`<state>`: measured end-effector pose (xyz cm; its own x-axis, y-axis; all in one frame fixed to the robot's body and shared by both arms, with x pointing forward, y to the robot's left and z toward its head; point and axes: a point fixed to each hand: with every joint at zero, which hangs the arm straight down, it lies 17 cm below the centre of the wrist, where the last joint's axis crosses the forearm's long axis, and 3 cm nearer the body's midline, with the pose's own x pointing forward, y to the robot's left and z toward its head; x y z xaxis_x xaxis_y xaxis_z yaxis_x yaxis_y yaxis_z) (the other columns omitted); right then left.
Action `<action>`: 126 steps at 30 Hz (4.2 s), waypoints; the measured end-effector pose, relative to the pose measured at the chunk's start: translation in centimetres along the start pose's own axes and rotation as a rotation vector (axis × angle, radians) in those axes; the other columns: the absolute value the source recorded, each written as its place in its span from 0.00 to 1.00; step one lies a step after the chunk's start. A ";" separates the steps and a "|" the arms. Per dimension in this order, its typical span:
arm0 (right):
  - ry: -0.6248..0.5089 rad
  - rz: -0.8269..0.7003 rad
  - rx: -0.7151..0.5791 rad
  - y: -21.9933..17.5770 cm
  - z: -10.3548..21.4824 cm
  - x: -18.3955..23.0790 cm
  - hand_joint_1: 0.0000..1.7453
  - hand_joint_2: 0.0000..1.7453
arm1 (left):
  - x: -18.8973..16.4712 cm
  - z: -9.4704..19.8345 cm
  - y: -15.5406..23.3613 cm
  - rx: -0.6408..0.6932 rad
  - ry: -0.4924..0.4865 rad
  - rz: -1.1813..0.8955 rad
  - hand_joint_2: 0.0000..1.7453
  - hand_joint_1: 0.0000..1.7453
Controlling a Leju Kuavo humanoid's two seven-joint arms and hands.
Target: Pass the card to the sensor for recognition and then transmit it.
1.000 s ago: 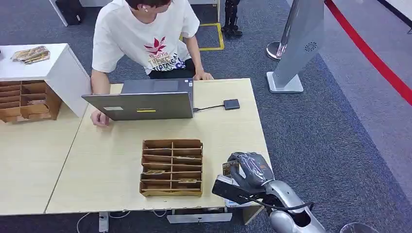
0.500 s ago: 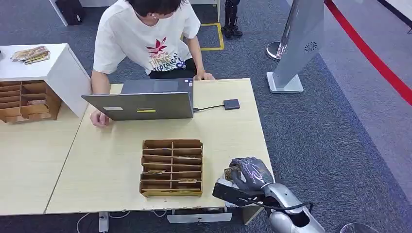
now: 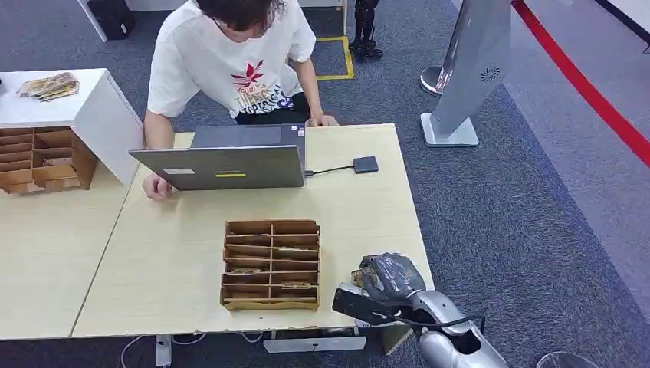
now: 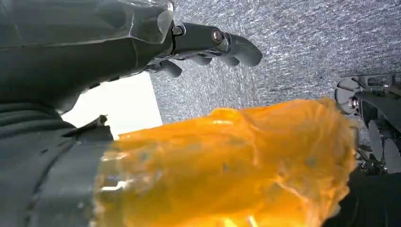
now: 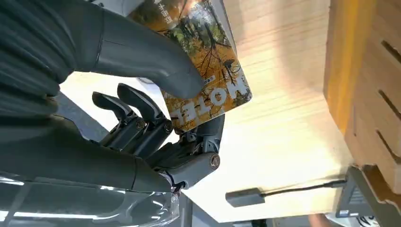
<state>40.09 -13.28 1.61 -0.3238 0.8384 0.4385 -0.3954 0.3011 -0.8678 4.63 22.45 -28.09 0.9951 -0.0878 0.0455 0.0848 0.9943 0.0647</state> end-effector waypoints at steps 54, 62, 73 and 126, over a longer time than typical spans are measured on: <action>0.103 0.060 0.042 1.3 -0.9 -3.3 1.00 1.00 | 0.0 0.0 0.0 -0.001 0.000 -0.006 0.00 0.00; 0.103 0.061 0.042 1.3 -0.9 -3.4 1.00 1.00 | 0.0 0.0 0.0 -0.001 0.000 -0.006 0.00 0.00; 0.104 0.062 0.043 1.3 -1.0 -3.4 1.00 1.00 | 0.0 0.0 0.0 -0.001 0.000 -0.006 0.00 0.00; 0.107 0.070 0.050 1.3 -1.2 -3.6 1.00 1.00 | -0.1 0.0 -0.1 -0.003 0.000 -0.009 0.00 0.00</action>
<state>41.76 -15.37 -1.39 -0.2597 0.9010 0.3474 -0.4179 0.2195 -0.8816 4.57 22.39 -28.09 0.9943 -0.0967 0.0448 0.0938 0.9937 0.0620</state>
